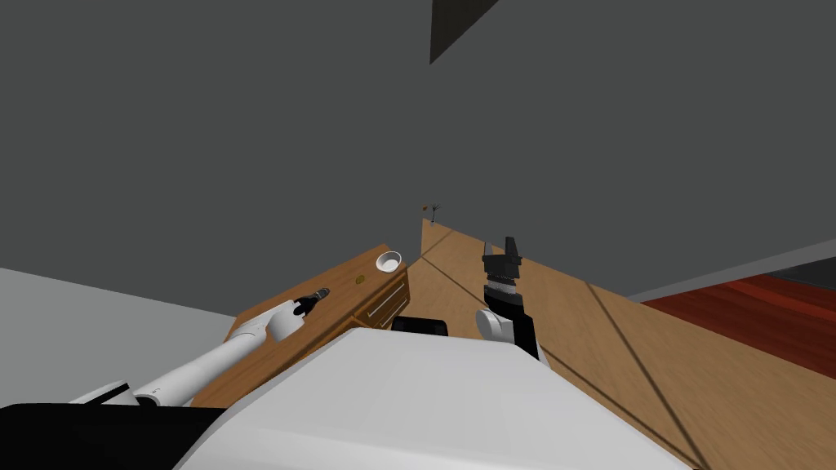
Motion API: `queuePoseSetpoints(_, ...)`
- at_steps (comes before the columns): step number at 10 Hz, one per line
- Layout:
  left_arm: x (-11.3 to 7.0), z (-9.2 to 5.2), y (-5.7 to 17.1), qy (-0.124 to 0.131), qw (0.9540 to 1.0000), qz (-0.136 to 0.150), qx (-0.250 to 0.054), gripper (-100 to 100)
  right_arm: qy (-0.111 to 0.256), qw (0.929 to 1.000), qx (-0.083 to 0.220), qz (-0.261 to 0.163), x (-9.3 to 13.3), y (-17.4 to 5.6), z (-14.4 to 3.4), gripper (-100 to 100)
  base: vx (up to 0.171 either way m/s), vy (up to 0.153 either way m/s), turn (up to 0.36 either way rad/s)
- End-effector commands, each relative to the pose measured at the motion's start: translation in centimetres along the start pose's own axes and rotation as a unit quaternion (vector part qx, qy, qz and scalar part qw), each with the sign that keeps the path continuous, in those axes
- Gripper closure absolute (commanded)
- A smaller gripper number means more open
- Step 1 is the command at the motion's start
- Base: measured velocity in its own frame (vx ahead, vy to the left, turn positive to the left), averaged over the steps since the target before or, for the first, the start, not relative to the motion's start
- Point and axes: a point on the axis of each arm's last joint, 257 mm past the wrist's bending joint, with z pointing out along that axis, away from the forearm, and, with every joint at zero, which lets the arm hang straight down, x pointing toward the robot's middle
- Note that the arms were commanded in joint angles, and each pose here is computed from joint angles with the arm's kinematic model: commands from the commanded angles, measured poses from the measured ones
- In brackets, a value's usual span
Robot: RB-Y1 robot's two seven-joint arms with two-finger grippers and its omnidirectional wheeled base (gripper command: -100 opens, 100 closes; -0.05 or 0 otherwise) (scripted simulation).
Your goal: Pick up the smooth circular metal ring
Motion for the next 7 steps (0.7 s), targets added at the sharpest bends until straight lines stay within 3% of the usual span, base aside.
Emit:
queuePoseSetpoints(1,0.0,0.0,0.0,0.0,1.0,0.0,0.0,100,0.0,1.0,0.0,0.0,0.0,0.0,0.0,0,0.0,0.0,0.0)
queuePoseSetpoints(2,0.0,0.0,0.0,0.0,1.0,0.001,0.0,100,0.0,1.0,0.0,0.0,0.0,0.0,0.0,0,0.0,0.0,0.0)
queuePoseSetpoints(3,0.0,0.0,0.0,0.0,1.0,0.001,0.0,0,0.0,1.0,0.0,0.0,0.0,0.0,0.0,0,0.0,0.0,0.0)
queuePoseSetpoints(4,-0.7,-0.4,-0.3,0.0,1.0,0.007,0.005,100,0.0,1.0,0.0,0.0,0.0,0.0,0.0,0,-0.009,-0.041,0.048)
queuePoseSetpoints(7,-1.0,-0.6,-0.4,0.0,0.9999,0.01,0.007,100,0.0,1.0,0.0,0.0,0.0,0.0,0.0,0,-0.021,-0.049,0.039)
